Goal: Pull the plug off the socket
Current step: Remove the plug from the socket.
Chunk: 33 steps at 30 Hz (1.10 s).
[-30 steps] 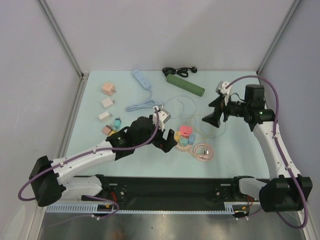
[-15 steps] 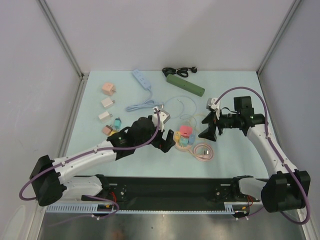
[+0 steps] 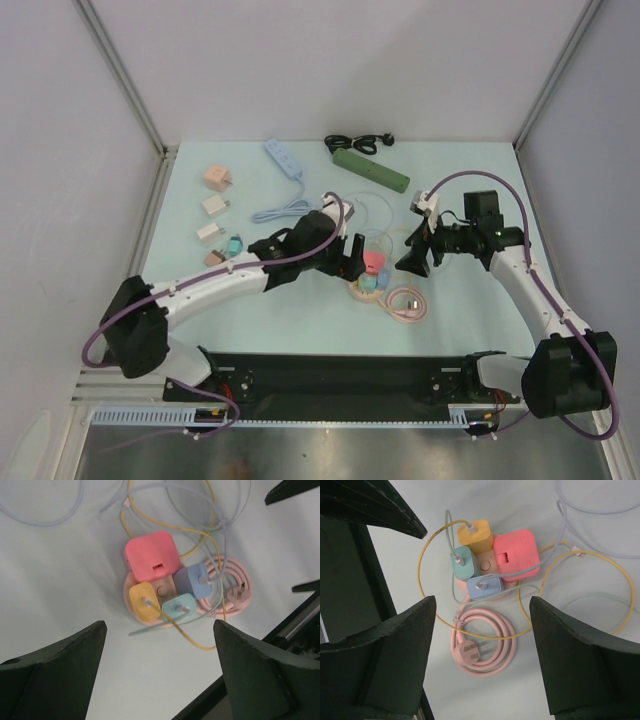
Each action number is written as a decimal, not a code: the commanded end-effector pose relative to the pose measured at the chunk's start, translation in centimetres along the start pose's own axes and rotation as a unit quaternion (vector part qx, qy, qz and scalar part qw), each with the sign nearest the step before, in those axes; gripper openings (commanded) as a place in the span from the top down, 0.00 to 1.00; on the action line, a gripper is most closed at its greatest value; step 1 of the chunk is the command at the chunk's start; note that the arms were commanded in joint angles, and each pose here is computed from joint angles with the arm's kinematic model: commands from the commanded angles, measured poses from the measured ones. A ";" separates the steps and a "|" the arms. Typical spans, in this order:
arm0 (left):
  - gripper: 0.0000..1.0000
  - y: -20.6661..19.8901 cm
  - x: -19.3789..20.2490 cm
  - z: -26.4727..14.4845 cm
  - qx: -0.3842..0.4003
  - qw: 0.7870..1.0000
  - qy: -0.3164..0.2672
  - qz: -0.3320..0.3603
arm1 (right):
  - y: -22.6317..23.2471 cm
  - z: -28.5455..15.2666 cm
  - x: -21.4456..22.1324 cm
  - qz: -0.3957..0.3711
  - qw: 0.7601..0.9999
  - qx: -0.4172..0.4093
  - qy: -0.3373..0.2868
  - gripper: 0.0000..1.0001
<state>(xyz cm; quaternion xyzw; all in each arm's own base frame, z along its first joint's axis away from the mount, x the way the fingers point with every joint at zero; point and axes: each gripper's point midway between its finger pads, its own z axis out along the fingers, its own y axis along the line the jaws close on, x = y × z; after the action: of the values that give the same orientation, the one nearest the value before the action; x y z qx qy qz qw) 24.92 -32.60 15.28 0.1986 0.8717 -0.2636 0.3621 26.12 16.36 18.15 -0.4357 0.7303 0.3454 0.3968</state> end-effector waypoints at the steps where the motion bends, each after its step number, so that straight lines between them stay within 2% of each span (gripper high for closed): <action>1: 0.07 0.2 -1.8 0.8 -0.030 0.999 0.016 -0.014 | -0.8 -0.2 -0.7 -0.006 1.000 0.024 -0.008 0.21; 5: 0.12 0.7 -1.0 2.7 -0.049 0.997 0.061 -0.005 | -1.1 -0.3 -0.6 0.001 1.000 0.031 -0.007 0.21; 11: 0.24 1.4 0.8 4.9 -0.060 0.992 0.112 0.000 | -1.5 -0.6 -0.7 0.006 0.999 0.040 -0.009 0.21; 17: 0.30 1.8 1.2 6.5 -0.072 0.989 0.132 0.006 | -1.5 -0.7 -0.7 0.010 0.999 0.040 -0.010 0.21; 25: 0.34 1.8 1.6 7.6 -0.073 0.986 0.150 0.007 | -1.6 -0.6 -0.5 0.013 0.999 0.040 -0.009 0.21; 33: 0.46 2.9 2.9 7.4 -0.100 0.980 0.173 0.008 | -1.6 -0.6 -0.6 0.014 0.999 0.040 -0.010 0.21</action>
<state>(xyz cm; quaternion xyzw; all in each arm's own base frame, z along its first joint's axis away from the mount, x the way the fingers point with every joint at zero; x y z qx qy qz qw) 27.97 -34.61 7.27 0.2101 0.9405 -0.1442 0.2249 27.30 15.45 18.18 -0.4056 0.7507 0.3294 0.4042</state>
